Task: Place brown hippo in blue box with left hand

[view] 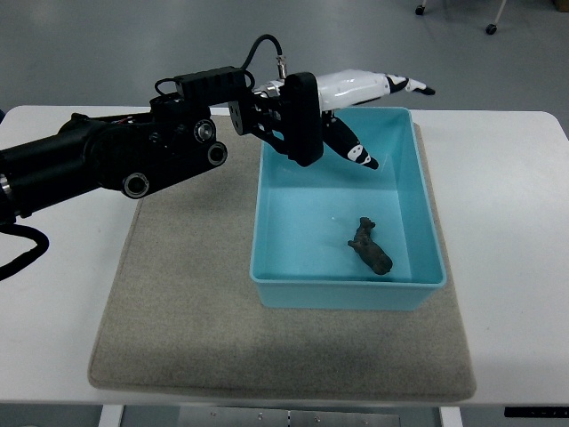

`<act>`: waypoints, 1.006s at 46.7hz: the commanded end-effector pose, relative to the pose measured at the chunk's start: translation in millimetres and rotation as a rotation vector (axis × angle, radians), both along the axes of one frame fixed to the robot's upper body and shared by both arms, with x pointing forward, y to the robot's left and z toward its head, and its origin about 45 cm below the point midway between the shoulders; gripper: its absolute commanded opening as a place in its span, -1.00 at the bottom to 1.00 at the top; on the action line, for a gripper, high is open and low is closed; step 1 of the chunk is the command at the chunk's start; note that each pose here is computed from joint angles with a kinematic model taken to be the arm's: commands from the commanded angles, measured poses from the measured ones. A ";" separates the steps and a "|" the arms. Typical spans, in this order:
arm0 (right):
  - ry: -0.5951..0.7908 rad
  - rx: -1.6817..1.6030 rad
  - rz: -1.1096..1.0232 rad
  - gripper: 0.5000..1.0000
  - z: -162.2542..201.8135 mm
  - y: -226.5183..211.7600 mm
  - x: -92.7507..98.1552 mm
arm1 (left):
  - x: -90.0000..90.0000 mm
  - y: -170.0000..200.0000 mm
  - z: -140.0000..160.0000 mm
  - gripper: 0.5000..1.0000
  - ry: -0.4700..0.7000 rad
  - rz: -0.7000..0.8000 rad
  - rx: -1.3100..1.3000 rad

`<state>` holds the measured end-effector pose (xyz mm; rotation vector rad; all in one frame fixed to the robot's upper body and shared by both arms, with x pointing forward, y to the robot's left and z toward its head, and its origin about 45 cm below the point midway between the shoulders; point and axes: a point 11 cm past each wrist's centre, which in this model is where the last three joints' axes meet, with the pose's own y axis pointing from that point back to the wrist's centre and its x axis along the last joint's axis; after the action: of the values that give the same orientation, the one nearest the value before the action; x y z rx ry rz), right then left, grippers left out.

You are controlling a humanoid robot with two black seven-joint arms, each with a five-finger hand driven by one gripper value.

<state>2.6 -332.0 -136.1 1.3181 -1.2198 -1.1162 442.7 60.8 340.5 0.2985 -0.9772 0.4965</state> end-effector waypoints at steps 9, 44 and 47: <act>-0.001 0.000 0.000 0.74 0.0 0.0 0.1 | 34.4 55.1 19.9 0.97 0.236 0.224 -0.410; 0.001 0.000 0.000 0.74 0.0 0.0 -0.1 | 82.3 221.7 -56.9 0.97 0.503 0.912 -0.994; 0.001 0.000 0.000 0.74 0.0 0.0 -0.1 | 82.3 226.6 -59.4 0.97 0.519 0.916 -1.014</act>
<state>2.6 -332.0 -136.1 1.3181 -1.2196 -1.1163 525.2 282.6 284.3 -0.0669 0.0256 1.5705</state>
